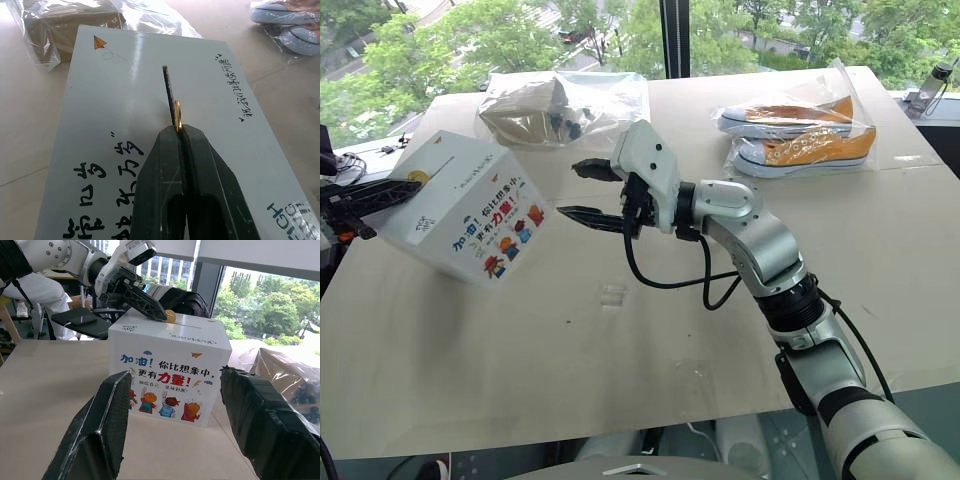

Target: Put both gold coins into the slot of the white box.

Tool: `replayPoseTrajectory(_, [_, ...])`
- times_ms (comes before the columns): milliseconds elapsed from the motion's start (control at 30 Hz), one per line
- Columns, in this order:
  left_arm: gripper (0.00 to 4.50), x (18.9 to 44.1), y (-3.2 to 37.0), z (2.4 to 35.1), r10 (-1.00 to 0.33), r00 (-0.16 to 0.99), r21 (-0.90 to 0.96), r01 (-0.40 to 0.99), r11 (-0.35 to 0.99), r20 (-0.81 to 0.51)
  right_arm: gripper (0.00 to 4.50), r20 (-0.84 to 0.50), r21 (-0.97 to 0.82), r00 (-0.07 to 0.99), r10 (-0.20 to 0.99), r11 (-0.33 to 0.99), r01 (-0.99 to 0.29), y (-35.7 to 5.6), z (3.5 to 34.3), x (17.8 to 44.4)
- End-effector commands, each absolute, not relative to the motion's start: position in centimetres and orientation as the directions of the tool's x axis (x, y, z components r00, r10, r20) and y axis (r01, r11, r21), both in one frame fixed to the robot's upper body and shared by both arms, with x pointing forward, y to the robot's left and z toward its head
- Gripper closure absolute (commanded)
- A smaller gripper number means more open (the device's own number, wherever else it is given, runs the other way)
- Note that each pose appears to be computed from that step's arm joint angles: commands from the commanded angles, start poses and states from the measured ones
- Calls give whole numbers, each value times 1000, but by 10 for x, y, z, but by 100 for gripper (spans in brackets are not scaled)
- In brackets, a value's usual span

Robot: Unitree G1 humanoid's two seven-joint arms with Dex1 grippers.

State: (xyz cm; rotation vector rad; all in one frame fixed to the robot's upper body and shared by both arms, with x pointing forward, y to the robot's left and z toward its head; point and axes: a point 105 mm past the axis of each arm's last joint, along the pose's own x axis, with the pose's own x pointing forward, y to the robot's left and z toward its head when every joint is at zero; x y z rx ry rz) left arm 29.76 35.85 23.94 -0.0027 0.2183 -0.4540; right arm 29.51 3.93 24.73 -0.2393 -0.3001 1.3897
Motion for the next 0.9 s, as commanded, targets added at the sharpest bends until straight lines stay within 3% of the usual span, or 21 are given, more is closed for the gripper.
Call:
replayPoseTrajectory(33, [450,299,354,229,-436,864,-64,434,899,-251,147,102,-383,132,986,162,-910,41,260,289])
replayPoseTrajectory(367, [450,303,350,221,-404,867,-38,412,910,-292,147,108,-384,134,985,165,-908,41,260,289])
replayPoseTrajectory(533, [272,300,342,222,-443,848,-78,441,894,-291,142,105,-383,133,985,164,-909,41,260,289])
replayPoseTrajectory(600, [194,304,348,220,-391,871,-46,396,917,-298,142,104,-382,133,986,163,-910,41,259,289])
replayPoseTrajectory(700, [41,305,351,220,-373,881,-38,379,925,-293,142,103,-382,133,986,163,-910,41,259,289])
replayPoseTrajectory(900, [41,305,358,228,-350,901,-32,353,935,-256,142,103,-382,137,985,166,-909,40,259,290])
